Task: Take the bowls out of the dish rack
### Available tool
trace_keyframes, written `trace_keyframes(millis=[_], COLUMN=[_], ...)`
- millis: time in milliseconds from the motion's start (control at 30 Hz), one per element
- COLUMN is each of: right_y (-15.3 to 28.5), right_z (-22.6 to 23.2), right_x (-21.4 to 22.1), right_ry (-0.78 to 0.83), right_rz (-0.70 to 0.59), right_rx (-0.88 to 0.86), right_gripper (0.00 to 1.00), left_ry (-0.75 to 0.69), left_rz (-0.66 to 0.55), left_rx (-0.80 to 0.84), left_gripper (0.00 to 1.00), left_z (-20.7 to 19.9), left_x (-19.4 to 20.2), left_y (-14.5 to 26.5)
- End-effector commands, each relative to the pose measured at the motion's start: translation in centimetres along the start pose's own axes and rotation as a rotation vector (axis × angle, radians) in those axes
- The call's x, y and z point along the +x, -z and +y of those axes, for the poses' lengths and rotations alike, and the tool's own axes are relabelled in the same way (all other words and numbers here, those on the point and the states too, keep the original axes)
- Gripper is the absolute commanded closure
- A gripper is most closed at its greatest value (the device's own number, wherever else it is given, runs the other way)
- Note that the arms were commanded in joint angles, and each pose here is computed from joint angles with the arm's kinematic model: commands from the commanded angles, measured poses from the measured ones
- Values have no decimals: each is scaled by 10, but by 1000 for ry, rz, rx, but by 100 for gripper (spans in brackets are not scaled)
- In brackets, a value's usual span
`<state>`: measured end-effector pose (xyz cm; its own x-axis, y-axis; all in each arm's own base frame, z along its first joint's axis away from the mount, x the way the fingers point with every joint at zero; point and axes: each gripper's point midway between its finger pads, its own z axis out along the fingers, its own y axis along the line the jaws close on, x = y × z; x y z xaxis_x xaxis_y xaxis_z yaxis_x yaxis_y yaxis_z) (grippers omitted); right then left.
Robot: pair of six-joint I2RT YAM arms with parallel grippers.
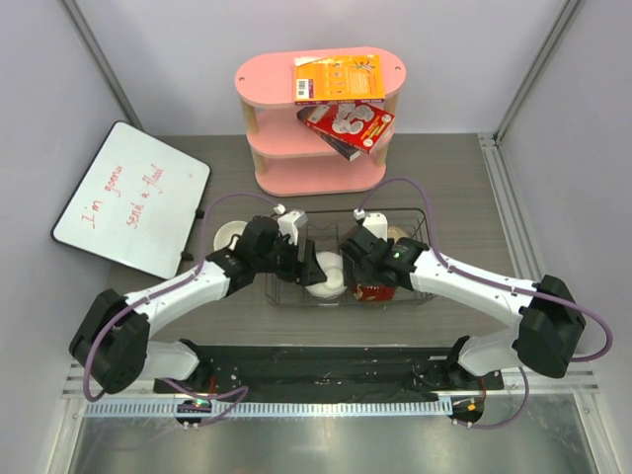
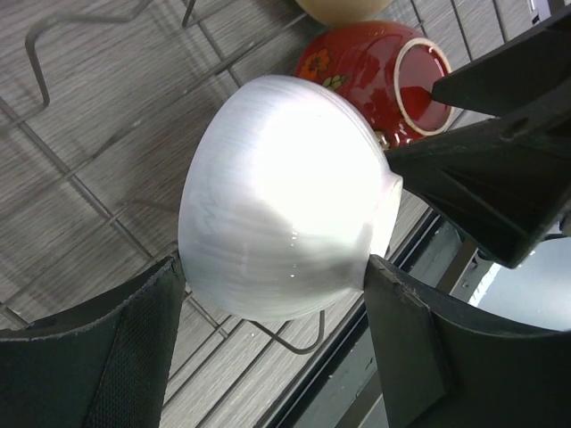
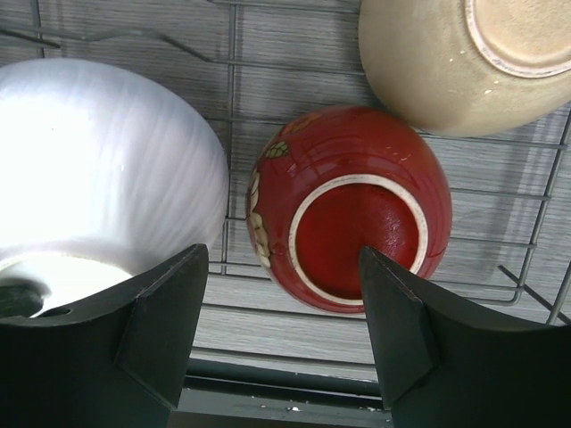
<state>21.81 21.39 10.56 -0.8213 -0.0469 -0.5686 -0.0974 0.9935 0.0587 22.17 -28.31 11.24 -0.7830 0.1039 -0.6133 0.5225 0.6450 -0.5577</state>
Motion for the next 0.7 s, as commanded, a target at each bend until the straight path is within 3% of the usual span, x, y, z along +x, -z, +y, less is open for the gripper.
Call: trace_keyframes(millis=[0, 333, 533, 667], right_y=[14, 31, 52, 64], right_z=[17, 11, 0, -5], right_x=[-23, -37, -54, -62], right_ry=[-76, -98, -126, -157], right_rz=[-72, -120, -176, -217], right_rx=[-79, -77, -60, -69], right_gripper=[25, 25, 25, 25], left_ry=[-66, -88, -117, -151], left_rz=[-53, -123, -160, -250], left_rx=[101, 101, 13, -62], left_gripper=[100, 100, 100, 100], left_z=[-34, -45, -45, -48], left_x=[-23, -42, -62, -86], left_y=[14, 30, 51, 78])
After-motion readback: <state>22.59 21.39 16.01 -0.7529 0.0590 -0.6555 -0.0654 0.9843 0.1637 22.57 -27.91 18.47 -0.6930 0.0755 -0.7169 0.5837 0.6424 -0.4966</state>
